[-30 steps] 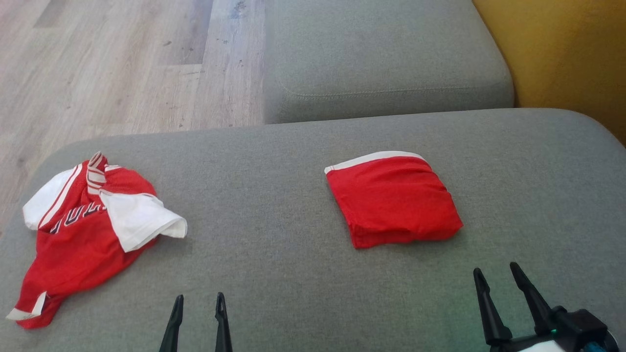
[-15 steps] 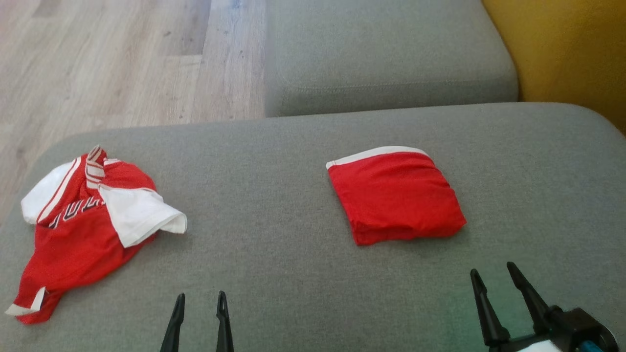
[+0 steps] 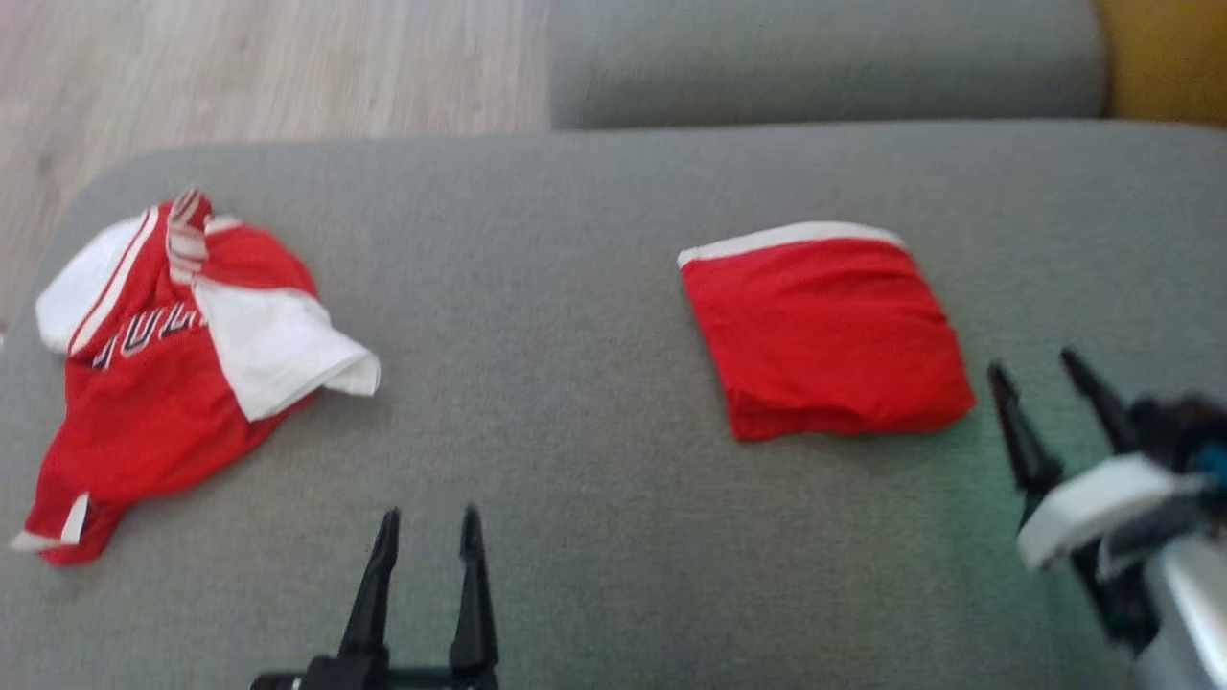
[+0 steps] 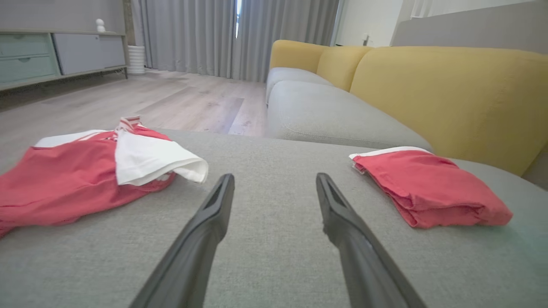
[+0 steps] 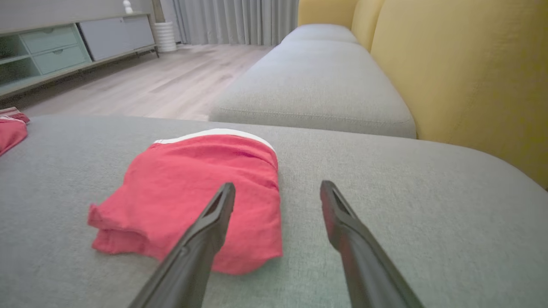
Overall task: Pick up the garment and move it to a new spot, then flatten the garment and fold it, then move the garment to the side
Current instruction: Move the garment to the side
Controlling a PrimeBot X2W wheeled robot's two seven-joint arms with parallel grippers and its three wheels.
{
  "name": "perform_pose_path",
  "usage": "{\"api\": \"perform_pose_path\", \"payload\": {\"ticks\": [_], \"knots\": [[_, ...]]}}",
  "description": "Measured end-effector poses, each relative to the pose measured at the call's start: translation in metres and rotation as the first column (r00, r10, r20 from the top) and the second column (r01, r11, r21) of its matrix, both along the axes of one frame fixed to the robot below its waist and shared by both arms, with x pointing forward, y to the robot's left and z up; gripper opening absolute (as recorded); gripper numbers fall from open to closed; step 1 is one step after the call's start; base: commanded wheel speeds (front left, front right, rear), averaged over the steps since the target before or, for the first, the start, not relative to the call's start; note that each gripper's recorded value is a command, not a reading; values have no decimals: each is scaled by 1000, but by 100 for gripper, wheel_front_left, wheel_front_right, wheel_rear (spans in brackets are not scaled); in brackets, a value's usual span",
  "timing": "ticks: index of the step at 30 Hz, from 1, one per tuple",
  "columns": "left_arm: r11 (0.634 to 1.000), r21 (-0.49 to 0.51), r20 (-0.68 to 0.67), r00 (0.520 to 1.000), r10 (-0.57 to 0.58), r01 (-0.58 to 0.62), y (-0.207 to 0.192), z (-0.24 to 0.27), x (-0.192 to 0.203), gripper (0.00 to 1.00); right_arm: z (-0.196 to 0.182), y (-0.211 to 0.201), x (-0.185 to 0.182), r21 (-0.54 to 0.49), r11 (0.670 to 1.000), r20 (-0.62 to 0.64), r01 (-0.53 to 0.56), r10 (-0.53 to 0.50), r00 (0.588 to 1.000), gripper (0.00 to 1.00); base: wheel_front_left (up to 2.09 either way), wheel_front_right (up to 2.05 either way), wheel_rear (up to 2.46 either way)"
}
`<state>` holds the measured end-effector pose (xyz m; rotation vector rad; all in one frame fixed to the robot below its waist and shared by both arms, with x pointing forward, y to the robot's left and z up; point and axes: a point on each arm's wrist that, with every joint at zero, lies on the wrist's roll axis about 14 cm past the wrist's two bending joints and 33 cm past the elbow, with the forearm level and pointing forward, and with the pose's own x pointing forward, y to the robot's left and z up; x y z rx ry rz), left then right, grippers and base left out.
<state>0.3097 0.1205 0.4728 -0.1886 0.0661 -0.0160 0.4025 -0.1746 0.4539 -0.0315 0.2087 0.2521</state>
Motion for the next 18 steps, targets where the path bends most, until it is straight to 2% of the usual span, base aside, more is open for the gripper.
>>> {"api": "perform_pose_path", "payload": {"ticks": [8,13,17,18], "knots": [[998,-37,38,998,-58,60,-16,11,27,100,-25,0,57,-10,1000,-206,-18,16,978,100,0,0,0],[998,-40,28,998,-53,54,-15,9,33,100,-54,10,68,-18,998,-334,-53,44,942,100,0,0,0],[998,-37,20,999,-47,48,-13,6,37,100,-80,18,64,-14,997,-440,-78,64,896,100,0,0,0],[998,-37,20,999,-47,48,-13,6,37,100,-85,22,61,1,997,-463,-79,71,883,43,0,0,0]]}}
